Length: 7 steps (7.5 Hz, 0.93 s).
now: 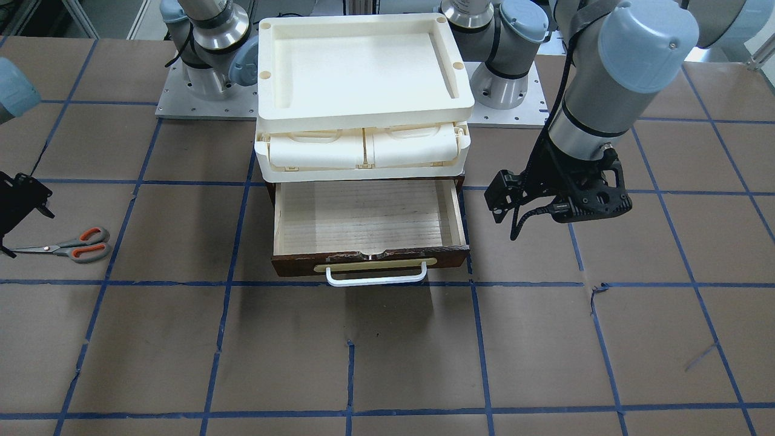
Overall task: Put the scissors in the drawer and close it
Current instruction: 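Move the right gripper over the orange-handled scissors and lower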
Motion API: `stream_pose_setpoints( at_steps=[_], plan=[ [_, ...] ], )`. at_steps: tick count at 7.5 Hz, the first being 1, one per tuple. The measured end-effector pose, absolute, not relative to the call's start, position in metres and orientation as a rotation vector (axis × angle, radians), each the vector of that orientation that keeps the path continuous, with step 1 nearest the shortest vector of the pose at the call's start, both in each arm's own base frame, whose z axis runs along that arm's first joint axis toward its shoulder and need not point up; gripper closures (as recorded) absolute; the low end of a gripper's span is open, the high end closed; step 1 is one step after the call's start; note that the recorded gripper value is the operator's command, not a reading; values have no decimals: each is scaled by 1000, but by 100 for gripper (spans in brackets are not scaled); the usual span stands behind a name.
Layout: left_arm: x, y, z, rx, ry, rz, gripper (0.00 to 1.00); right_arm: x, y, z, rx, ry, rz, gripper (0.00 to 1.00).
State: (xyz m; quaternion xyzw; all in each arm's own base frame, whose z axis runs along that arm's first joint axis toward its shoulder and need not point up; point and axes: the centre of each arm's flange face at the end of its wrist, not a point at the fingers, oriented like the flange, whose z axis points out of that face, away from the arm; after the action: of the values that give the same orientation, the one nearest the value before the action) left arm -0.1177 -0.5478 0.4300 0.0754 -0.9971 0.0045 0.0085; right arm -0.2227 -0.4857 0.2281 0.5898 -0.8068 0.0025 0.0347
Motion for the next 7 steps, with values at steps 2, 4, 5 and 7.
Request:
stream_pose_setpoints(
  at_steps=[2, 4, 5, 7],
  plan=[
    [-116, -548, 430, 239, -3119, 11, 0, -216, -479, 208, 2005, -2346, 38, 0],
    [-117, -547, 429, 236, -3120, 1, 0, -206, -475, 193, 2146, -2162, 122, 0],
    [-120, -544, 429, 229, -3121, -1, 0, -205, -475, 185, 2205, -2083, 124, 1],
    [-122, -536, 425, 223, -3123, -15, 0, -210, -478, 172, 2286, -1997, 90, 5]
  ],
)
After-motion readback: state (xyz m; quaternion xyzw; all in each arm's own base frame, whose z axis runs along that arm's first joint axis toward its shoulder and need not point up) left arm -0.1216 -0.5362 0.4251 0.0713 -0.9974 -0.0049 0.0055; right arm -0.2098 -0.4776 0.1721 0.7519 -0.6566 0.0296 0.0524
